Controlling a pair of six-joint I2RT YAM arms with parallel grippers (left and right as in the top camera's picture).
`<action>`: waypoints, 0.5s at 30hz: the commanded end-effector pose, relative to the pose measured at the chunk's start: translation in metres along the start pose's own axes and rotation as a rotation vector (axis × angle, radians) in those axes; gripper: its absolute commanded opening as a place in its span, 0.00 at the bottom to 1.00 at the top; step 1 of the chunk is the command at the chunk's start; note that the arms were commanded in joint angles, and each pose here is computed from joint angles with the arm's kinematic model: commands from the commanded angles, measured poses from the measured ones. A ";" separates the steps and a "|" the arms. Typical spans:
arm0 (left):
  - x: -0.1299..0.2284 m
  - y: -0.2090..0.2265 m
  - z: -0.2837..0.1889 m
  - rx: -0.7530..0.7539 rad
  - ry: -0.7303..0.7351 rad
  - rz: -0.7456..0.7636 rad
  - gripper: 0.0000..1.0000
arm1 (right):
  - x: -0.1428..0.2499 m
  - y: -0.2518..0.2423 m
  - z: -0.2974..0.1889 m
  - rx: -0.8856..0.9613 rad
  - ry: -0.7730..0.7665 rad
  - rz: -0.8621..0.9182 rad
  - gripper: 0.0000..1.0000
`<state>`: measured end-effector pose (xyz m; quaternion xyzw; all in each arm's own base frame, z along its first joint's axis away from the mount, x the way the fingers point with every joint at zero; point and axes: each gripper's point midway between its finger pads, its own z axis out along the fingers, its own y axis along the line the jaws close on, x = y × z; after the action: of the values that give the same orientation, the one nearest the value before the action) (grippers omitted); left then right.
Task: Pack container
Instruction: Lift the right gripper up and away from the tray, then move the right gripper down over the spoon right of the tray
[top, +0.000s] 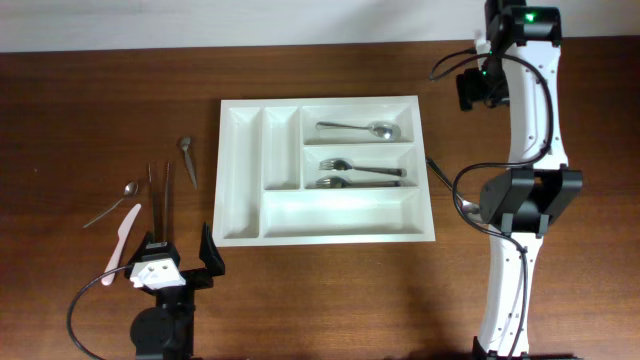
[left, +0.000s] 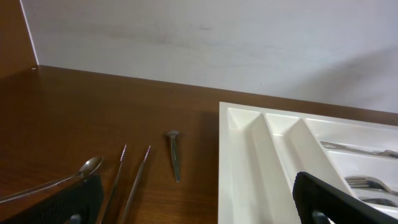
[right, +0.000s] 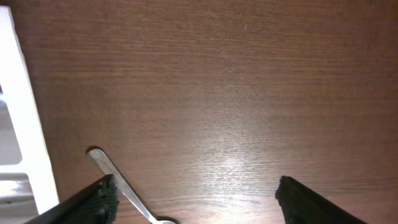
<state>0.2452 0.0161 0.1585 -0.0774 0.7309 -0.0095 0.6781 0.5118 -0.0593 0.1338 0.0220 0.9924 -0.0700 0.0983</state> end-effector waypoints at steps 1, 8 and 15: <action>0.001 -0.001 0.000 0.008 -0.004 0.015 0.99 | -0.014 0.003 -0.035 -0.084 -0.109 0.042 0.94; 0.001 -0.001 0.000 0.008 -0.004 0.015 0.99 | -0.024 -0.008 -0.081 -0.127 -0.255 0.044 0.99; 0.001 -0.001 0.000 0.008 -0.004 0.015 0.99 | 0.024 -0.023 -0.077 -0.113 -0.189 -0.004 0.96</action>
<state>0.2452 0.0161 0.1585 -0.0774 0.7309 -0.0095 0.6781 0.4977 -0.0630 0.2135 0.0153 0.9770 -0.0184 0.2119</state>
